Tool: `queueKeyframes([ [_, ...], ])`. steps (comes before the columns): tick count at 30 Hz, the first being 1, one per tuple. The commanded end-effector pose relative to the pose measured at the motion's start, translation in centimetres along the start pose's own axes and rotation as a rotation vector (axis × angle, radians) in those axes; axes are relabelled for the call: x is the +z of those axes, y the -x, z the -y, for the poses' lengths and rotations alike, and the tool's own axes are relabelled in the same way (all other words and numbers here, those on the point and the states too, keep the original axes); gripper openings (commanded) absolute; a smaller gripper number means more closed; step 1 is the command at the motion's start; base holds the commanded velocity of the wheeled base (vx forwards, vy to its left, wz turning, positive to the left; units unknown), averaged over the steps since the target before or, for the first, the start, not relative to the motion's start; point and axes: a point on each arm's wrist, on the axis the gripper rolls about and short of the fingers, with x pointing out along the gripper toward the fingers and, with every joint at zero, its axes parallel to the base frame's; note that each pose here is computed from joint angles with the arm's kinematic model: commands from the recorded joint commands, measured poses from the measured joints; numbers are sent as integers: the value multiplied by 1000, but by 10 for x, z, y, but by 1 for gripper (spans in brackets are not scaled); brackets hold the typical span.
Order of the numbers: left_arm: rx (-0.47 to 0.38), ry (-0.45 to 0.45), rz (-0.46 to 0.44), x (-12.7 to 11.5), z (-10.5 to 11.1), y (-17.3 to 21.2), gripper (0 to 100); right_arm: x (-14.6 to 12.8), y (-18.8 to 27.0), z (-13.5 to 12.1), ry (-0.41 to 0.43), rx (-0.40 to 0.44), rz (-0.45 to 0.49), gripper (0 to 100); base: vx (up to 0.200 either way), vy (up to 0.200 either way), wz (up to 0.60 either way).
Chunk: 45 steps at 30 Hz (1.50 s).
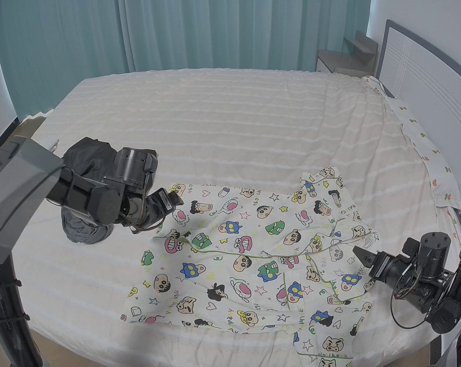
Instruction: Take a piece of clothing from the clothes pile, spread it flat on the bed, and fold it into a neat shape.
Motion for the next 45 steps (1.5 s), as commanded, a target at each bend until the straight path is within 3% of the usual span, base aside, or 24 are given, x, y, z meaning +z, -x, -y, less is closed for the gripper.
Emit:
queueKeyframes([
  [1, 36, 25, -34, -7, -7, -51, 100, -9, 10, -9, -8, 13, -40, 100, 0, 0, 0],
  [5, 25, 32, -19, -3, -5, -56, 100, -4, 21, -12, -41, 68, -77, 100, 0, 0, 0],
  [9, 13, 42, -6, 4, -6, -51, 100, 10, 36, -13, -60, 141, -57, 100, 0, 0, 0],
  [14, -1, 59, 76, 27, -3, -22, 100, 14, 49, -14, -48, 183, -79, 100, 0, 0, 0],
  [19, -12, 60, 99, 31, 1, -13, 100, 12, 48, -12, -64, 168, -99, 100, 0, 0, 0],
  [24, 34, 73, 109, 31, -8, -23, 100, 9, 50, -10, -90, 147, -133, 100, 0, 0, 0],
  [32, -44, 83, 187, 42, -4, -25, 100, 4, 46, -5, -97, 112, -182, 100, 0, 0, 0],
  [37, -75, 65, 133, 35, -5, -36, 100, 4, 48, -7, -95, 126, -181, 100, 120, 0, 0],
  [45, -81, -39, 89, 24, -11, -62, 100, 1, 47, -6, -91, 111, -206, 100, 0, 0, 0],
])
